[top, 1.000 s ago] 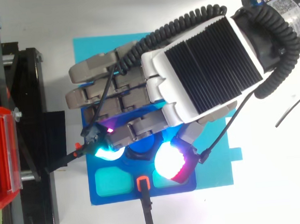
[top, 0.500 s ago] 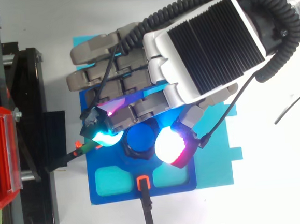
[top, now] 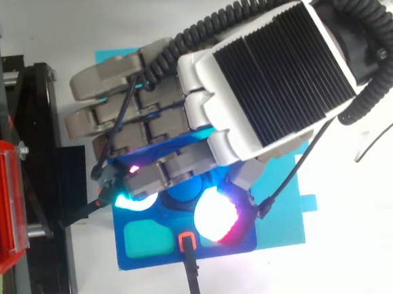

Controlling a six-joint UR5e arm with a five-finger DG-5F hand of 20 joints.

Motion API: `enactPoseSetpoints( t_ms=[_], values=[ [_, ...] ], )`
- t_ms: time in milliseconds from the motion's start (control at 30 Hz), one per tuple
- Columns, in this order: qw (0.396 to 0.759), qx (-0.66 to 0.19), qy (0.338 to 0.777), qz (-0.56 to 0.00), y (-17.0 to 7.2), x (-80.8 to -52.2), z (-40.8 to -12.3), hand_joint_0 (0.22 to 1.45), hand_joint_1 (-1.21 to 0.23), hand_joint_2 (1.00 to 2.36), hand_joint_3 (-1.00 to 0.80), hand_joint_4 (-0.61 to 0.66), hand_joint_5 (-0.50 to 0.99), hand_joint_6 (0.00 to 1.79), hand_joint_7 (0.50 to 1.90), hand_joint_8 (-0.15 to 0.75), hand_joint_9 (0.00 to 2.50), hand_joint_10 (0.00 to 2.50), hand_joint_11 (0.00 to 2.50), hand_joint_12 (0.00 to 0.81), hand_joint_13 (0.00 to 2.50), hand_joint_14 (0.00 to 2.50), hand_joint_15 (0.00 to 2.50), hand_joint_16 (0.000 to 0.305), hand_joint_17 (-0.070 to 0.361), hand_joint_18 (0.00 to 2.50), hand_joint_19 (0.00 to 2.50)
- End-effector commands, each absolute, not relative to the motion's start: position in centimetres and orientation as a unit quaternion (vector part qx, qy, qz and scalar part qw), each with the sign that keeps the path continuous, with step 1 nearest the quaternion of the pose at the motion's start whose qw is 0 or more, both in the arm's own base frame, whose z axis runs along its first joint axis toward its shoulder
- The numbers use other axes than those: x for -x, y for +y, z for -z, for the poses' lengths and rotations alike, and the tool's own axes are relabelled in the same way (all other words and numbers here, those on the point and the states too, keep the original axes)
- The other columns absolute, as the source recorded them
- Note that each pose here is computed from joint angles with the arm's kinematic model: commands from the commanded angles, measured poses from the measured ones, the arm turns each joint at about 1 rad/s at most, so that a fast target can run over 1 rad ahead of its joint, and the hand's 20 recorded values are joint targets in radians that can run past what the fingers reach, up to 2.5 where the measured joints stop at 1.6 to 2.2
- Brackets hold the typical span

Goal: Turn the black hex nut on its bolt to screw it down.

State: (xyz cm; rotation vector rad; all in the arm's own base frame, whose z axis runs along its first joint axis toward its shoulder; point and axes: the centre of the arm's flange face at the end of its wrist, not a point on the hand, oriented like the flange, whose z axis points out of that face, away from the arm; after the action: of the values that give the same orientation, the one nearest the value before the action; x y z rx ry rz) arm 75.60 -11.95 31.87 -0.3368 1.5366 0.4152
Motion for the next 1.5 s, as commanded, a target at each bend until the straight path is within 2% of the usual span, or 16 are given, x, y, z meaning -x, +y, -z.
enactPoseSetpoints(
  t_ms=[0, 67, 200, 367, 467, 567, 633, 767, 1033, 1467],
  values=[
    [0.687, 0.151, 0.686, -0.187, -10.8, -76.0, -32.6, 0.49, -0.47, 1.0, -0.5, 0.24, -0.17, 0.52, 1.01, 0.252, 0.55, 0.01, 0.33, 0.14, 0.34, 0.0, 0.01, 0.017, 0.039, 0.09, 0.17],
    [0.687, 0.151, 0.686, -0.187, -10.5, -76.0, -32.7, 0.49, -0.47, 1.0, -0.5, 0.23, -0.18, 0.5, 1.01, 0.253, 0.55, 0.01, 0.32, 0.144, 0.33, 0.0, 0.01, 0.018, 0.04, 0.08, 0.17],
    [0.685, 0.146, 0.69, -0.183, -9.3, -76.3, -32.5, 0.47, -0.49, 1.0, -0.5, 0.21, -0.19, 0.5, 0.91, 0.255, 0.52, 0.01, 0.28, 0.15, 0.32, 0.0, 0.01, 0.019, 0.043, 0.06, 0.18],
    [0.676, 0.148, 0.698, -0.185, -8.0, -76.2, -32.2, 0.47, -0.48, 1.0, -0.5, 0.2, -0.18, 0.5, 0.89, 0.255, 0.51, 0.01, 0.28, 0.151, 0.3, 0.0, 0.0, 0.019, 0.044, 0.04, 0.18],
    [0.669, 0.146, 0.705, -0.184, -7.1, -76.2, -31.6, 0.47, -0.48, 1.0, -0.5, 0.19, -0.17, 0.5, 0.91, 0.255, 0.51, 0.01, 0.28, 0.151, 0.3, 0.0, 0.0, 0.019, 0.043, 0.03, 0.19],
    [0.66, 0.145, 0.713, -0.187, -6.5, -75.8, -30.3, 0.48, -0.54, 1.0, -0.5, 0.18, -0.17, 0.5, 0.95, 0.253, 0.51, 0.01, 0.29, 0.149, 0.3, 0.0, 0.0, 0.019, 0.043, 0.04, 0.18],
    [0.657, 0.145, 0.715, -0.188, -6.4, -75.7, -29.9, 0.48, -0.63, 1.0, -0.5, 0.19, -0.17, 0.5, 0.99, 0.25, 0.51, 0.01, 0.29, 0.149, 0.31, 0.0, 0.0, 0.019, 0.042, 0.05, 0.17],
    [0.656, 0.145, 0.716, -0.188, -6.3, -75.7, -29.9, 0.49, -0.69, 1.0, -0.5, 0.2, -0.18, 0.5, 1.05, 0.247, 0.5, 0.01, 0.3, 0.146, 0.31, 0.0, 0.0, 0.018, 0.041, 0.06, 0.17],
    [0.654, 0.145, 0.718, -0.189, -6.5, -75.5, -29.5, 0.5, -0.7, 1.0, -0.5, 0.18, -0.2, 0.67, 0.76, 0.241, 0.51, 0.01, 0.34, 0.141, 0.33, 0.0, 0.0, 0.017, 0.039, 0.08, 0.16],
    [0.66, 0.144, 0.715, -0.182, -7.4, -75.3, -28.6, 0.5, -0.68, 1.0, -0.5, 0.18, -0.21, 0.77, 0.63, 0.237, 0.52, 0.01, 0.36, 0.135, 0.32, 0.0, 0.0, 0.017, 0.037, 0.07, 0.17]
  ],
)
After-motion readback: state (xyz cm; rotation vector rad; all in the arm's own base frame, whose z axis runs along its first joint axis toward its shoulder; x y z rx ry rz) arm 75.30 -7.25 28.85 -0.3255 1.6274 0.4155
